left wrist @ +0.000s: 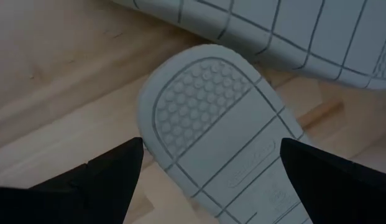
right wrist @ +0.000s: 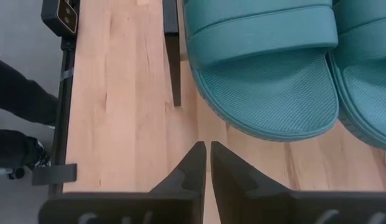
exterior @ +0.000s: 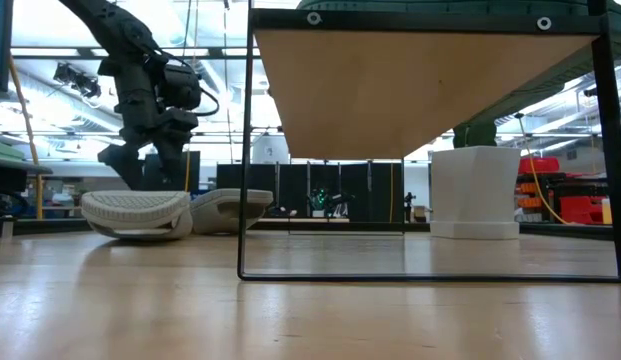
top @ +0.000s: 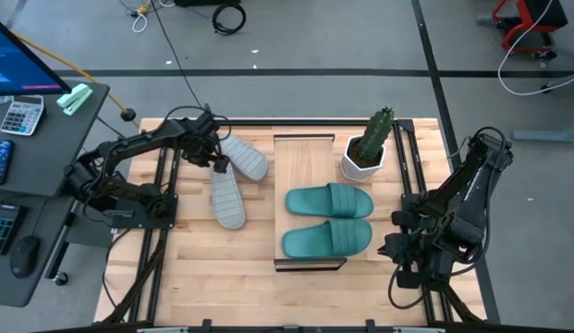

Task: Pick and place slides into the shelf
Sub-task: Put the bottom gray slide on the shelf

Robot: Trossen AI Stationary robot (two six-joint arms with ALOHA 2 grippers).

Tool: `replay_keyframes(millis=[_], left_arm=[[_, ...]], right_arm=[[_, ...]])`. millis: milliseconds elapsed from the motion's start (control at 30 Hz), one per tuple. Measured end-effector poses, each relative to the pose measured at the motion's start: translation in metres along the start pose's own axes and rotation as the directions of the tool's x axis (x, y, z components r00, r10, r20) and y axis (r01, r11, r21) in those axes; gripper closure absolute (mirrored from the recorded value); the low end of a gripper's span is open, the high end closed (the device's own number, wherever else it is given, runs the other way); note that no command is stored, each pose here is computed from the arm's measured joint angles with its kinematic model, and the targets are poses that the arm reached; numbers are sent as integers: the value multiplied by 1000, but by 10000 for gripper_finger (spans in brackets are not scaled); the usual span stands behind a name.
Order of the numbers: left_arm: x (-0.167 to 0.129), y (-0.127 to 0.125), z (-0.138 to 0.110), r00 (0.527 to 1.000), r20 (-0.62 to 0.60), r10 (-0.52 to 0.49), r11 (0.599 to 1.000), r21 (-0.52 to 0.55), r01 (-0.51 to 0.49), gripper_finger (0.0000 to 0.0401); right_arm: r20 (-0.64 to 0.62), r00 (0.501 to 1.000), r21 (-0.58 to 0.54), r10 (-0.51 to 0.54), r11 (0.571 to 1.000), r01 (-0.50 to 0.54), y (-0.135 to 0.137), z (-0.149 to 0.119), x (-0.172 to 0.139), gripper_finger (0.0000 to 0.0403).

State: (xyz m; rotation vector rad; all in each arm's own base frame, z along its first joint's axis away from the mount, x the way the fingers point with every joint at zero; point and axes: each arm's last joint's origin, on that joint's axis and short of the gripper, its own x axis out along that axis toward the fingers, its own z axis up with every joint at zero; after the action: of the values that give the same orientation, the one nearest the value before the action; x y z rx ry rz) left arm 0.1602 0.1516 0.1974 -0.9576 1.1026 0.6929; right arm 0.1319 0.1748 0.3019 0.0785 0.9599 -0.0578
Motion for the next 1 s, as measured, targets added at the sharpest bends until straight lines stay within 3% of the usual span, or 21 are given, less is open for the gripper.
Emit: replay_keyframes(millis=[433,667,1000], left_arm=[[21,20,-8,1000,19,-2,997,-77,3,16],[21,17,-4,995,50,-82,990,-111,87,16],[21,17,-4,995,46,-88,989,-112,93,16]], right_arm=[[13,1000,13,19,1000,-19,2,1,0,373],[13,1000,12,19,1000,-19,2,1,0,373],[13,1000,12,19,1000,-20,2,1,0,373]])
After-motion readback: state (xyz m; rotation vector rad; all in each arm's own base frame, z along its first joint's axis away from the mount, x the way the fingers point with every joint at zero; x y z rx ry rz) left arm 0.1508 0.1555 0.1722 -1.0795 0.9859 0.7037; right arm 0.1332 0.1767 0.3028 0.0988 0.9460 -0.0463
